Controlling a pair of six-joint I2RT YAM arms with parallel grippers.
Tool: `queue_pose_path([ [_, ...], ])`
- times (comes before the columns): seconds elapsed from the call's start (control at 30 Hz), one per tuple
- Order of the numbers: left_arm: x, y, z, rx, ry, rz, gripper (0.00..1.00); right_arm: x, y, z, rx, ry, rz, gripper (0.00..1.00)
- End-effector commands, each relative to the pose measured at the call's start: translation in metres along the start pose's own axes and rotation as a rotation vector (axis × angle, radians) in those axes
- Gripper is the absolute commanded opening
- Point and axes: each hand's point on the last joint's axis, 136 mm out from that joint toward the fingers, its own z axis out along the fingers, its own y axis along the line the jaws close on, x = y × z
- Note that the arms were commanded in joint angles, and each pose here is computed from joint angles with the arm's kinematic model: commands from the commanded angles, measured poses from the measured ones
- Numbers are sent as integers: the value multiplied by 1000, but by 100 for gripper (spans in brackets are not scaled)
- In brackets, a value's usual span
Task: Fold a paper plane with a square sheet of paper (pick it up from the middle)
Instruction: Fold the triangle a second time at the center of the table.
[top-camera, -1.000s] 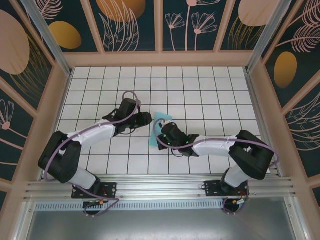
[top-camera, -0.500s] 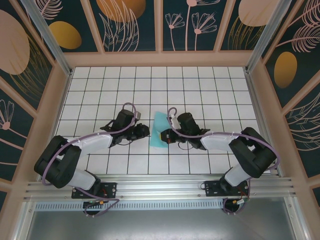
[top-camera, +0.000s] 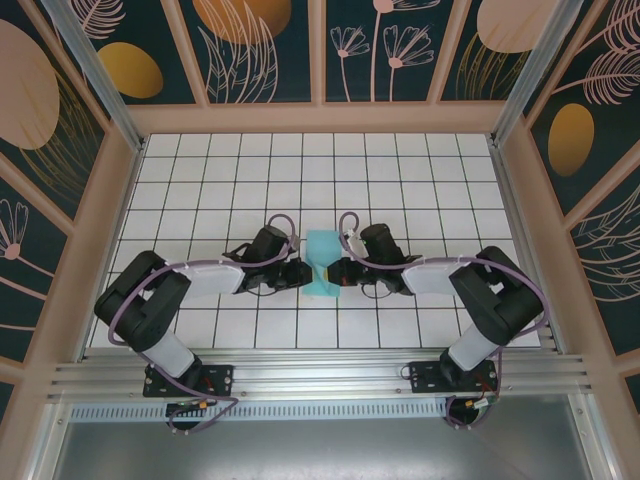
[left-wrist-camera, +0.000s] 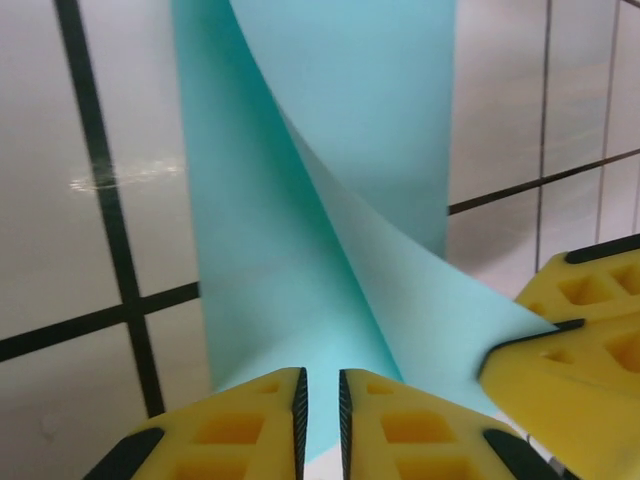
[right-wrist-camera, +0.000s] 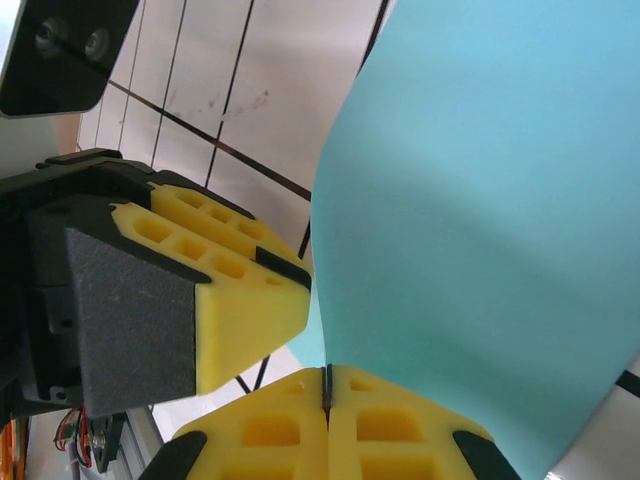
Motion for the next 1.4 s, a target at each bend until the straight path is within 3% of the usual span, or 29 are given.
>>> queue_pose_path([
  [0.0,-5,6,3,-39,-25,14,19,6,-5,1,-14,37,-8,0],
  [0.27,1,10,8,-37,-7,12,18,3,-9,0,-21,54,-5,0],
  [0.47,-9,-20,-8,60,-44,16,20,-1,-10,-2,-11,30,14,0],
  [0.67,1,-38,-7,130,5,-2,19,-2,-8,-2,-23,13,29,0],
  [0.83,6,-27,0,70,15,-29,15,-7,0,-4,-67,-28,81,0],
  [1.0,-1,-19,-9,28,-59,-53,14,-11,5,-13,-60,-103,134,0],
  [1.37,2,-22,-3,52,-30,-68,12,-14,9,-11,-38,-191,220,0],
])
